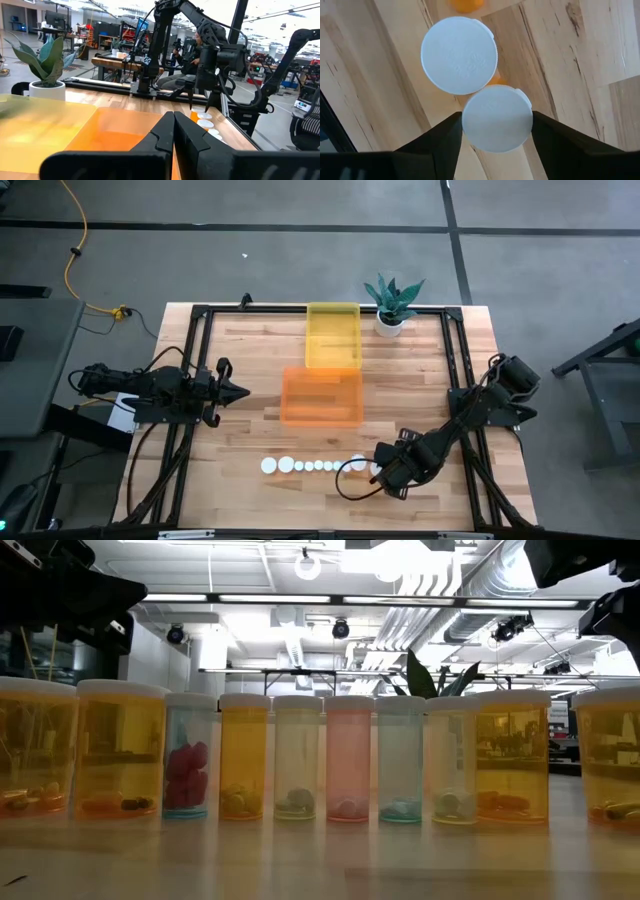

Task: Pick and place medicine bottles into bin by pill shape (circle, oval)
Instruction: Put the big orange pill bottle into the orange bin

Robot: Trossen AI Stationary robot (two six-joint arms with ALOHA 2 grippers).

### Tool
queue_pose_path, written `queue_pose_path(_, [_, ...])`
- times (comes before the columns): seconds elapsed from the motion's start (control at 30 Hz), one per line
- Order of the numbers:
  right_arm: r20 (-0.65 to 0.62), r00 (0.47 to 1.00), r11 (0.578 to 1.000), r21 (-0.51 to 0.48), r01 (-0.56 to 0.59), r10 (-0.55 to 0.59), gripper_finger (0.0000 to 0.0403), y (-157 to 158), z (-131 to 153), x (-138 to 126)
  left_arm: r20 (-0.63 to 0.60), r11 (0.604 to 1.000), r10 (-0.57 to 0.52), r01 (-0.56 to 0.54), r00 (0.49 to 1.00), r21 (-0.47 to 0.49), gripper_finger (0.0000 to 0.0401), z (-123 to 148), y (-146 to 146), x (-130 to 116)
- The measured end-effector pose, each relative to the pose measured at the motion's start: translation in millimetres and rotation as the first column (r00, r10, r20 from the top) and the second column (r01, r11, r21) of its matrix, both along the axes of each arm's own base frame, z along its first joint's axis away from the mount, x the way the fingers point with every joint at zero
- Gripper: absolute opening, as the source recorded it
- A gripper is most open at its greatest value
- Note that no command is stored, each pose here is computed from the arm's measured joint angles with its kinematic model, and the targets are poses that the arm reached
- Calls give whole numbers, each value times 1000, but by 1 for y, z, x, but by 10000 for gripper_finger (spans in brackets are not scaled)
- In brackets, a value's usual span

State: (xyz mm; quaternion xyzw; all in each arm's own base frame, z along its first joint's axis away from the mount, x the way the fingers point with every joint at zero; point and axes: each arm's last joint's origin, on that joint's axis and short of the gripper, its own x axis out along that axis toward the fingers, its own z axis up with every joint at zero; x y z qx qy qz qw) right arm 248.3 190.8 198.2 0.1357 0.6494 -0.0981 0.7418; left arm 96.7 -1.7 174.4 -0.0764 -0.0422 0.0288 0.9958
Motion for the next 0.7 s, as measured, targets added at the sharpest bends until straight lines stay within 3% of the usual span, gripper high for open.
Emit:
queue_pose_path(0.17, [-16,1000,1000,-4,-13,13,220,-2,0,0,0,1000,-1,1,1000,0,1,0,0,0])
queue_pose_path(0.37, [-27,999,1000,-14,-27,27,187,-3,0,-1,0,1000,0,0,1000,0,1,0,0,0])
queue_pose_path(0.53, [-45,993,994,-7,-106,106,183,-4,3,-4,0,1000,0,0,1000,0,1,0,0,0])
queue_pose_path(0.7, [-106,982,987,-28,-158,155,195,-13,32,-15,0,1000,1,-1,1000,3,1,0,0,0])
